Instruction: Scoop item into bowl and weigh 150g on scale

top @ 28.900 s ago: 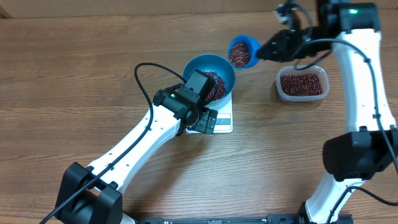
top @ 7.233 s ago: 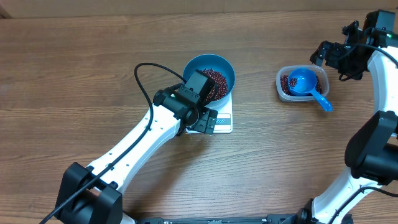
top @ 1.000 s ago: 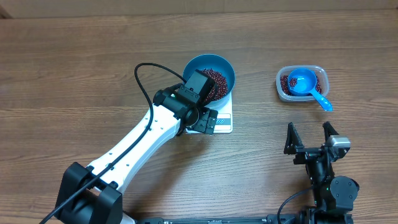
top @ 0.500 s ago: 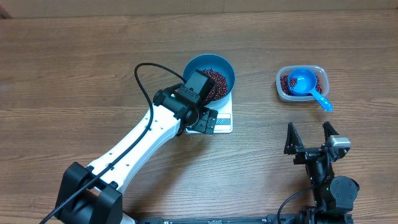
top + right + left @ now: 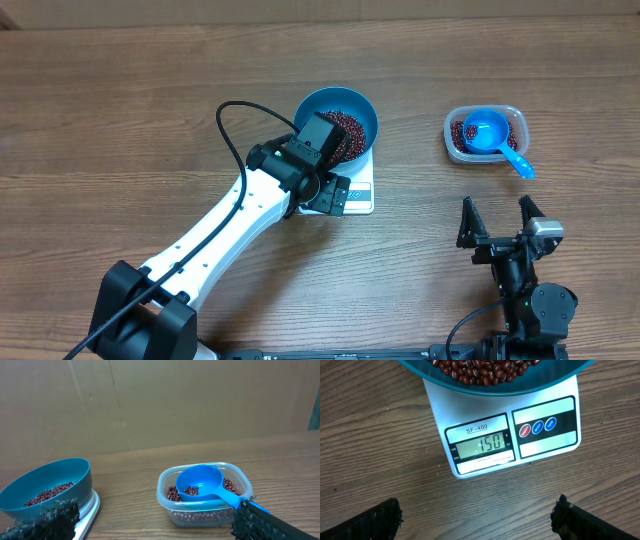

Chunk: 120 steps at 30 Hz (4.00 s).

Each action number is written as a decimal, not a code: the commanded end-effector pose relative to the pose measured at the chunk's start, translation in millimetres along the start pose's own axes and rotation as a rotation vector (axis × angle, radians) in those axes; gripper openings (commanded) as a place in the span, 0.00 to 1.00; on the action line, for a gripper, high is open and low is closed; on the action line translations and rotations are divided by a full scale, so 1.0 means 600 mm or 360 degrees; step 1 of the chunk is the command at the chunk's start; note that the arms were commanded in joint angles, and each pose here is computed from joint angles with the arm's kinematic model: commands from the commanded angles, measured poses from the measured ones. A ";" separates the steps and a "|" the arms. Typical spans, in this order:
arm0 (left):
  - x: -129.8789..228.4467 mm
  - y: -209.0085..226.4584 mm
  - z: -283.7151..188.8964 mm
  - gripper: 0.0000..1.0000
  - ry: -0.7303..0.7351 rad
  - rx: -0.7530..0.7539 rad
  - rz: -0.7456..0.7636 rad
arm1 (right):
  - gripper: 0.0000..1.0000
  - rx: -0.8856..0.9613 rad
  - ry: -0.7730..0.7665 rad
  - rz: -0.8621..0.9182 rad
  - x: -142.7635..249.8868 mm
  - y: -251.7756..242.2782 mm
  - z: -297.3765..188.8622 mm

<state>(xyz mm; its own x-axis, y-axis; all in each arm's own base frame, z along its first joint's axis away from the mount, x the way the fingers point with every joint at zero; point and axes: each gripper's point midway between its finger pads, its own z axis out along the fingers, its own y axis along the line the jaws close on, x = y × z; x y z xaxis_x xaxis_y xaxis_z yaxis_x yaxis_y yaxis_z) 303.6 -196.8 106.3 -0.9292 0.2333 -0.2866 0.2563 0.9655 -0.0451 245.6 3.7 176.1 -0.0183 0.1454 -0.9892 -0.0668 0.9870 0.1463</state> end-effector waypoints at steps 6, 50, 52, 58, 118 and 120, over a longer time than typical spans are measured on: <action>-0.005 -0.003 -0.006 1.00 -0.0018 0.0013 -0.0010 | 1.00 -0.0008 -0.0001 0.0010 0.004 0.002 0.000; 0.019 0.042 -0.367 0.99 -0.0983 0.0298 -0.0044 | 1.00 -0.0008 -0.0001 0.0010 0.004 0.002 0.000; 0.035 0.058 -0.395 0.99 -0.1090 0.0313 -0.0076 | 1.00 -0.0008 -0.0001 0.0010 0.004 0.002 0.000; 0.090 0.105 -0.424 1.00 -0.1334 0.0305 -0.0181 | 1.00 -0.0008 -0.0001 0.0010 0.004 0.002 0.000; 0.132 0.231 -0.137 1.00 -0.1929 -0.0067 -0.0269 | 1.00 -0.0008 -0.0001 0.0010 0.004 0.002 0.000; 0.132 0.231 -0.137 1.00 -0.1928 -0.0067 -0.0269 | 1.00 -0.0008 -0.0001 0.0010 0.004 0.002 0.000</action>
<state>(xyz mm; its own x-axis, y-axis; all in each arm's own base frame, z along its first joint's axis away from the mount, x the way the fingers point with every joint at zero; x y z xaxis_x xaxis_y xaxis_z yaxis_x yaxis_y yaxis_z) 244.0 -33.9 155.4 -0.1032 -0.1592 -0.9818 0.1140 0.9787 -0.1707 245.6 3.7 175.8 -0.0196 0.1478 -0.9888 -0.0662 0.9867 0.1488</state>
